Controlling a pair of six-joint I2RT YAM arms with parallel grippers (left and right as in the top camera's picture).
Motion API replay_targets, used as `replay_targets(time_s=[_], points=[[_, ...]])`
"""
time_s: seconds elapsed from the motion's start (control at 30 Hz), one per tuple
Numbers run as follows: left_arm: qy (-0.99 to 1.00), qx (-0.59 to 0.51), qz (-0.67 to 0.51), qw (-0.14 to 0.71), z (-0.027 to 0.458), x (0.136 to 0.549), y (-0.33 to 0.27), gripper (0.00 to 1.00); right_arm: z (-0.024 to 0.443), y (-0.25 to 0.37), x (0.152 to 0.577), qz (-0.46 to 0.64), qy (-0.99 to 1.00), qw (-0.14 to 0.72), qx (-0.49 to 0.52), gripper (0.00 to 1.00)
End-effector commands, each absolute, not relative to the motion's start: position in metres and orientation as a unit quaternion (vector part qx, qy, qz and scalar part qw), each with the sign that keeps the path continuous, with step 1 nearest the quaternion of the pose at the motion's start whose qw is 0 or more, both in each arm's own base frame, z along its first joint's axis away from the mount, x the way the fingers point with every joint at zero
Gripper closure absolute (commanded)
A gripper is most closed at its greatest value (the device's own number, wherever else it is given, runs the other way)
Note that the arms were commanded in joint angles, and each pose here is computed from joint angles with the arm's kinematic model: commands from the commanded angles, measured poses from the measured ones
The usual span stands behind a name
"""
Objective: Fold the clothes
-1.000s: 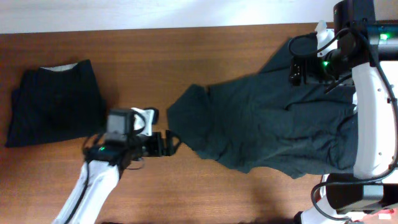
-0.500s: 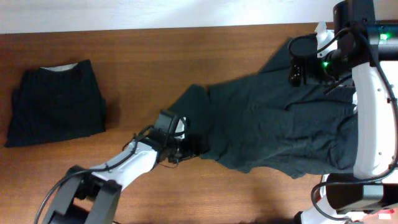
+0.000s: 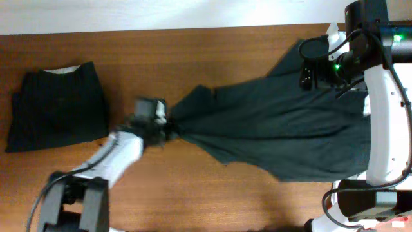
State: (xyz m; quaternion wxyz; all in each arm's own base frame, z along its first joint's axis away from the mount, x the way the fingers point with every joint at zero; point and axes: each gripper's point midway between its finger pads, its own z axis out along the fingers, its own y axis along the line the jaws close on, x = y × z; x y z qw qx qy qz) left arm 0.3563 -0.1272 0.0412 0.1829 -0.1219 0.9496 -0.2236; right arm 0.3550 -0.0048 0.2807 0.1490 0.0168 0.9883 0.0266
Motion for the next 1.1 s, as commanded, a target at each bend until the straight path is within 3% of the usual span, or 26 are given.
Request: replay_targets(time_s=[0.0, 0.17, 0.2, 0.23, 0.27, 0.3, 0.4, 0.67, 0.9, 1.07], points=[[0.912, -0.162, -0.133, 0.354, 0.129, 0.438, -0.024, 0.99, 0.285, -0.010, 0.352, 0.017, 0.988, 0.154, 0.026, 0.01], [0.847, -0.202, -0.103, 0.481, 0.204, 0.486, 0.054, 0.99, 0.284, -0.010, 0.352, 0.017, 0.988, 0.153, 0.026, 0.01], [0.841, -0.205, -0.101, 0.490, 0.211, 0.489, 0.060, 0.92, 0.284, -0.010, 0.351, 0.017, 0.988, 0.152, 0.025, 0.01], [0.840, -0.205, -0.101, 0.491, 0.212, 0.491, 0.062, 0.56, 0.284, -0.010, 0.351, 0.017, 0.988, 0.152, 0.026, 0.02], [0.845, -0.204, -0.104, 0.484, 0.208, 0.489, 0.060, 0.13, 0.284, -0.010, 0.351, 0.017, 0.988, 0.152, 0.026, 0.01], [0.851, -0.204, -0.108, 0.471, 0.203, 0.486, 0.057, 0.01, 0.284, -0.010, 0.351, 0.017, 0.988, 0.152, 0.025, 0.01], [0.887, -0.201, -0.135, 0.394, 0.172, 0.463, 0.038, 0.01, 0.284, -0.010, 0.351, 0.017, 0.988, 0.152, 0.025, 0.01], [0.961, -0.163, -0.209, 0.083, 0.105, 0.339, -0.063, 0.01, 0.284, -0.010, 0.351, 0.017, 0.988, 0.151, 0.025, 0.01], [0.961, -0.177, -0.208, -0.033, 0.070, 0.276, -0.140, 0.01, 0.283, -0.010, 0.348, 0.017, 0.989, 0.144, 0.026, 0.01], [0.958, -0.197, -0.200, -0.066, 0.046, 0.243, -0.183, 0.01, 0.283, -0.010, 0.348, 0.018, 0.989, 0.144, 0.026, 0.01]])
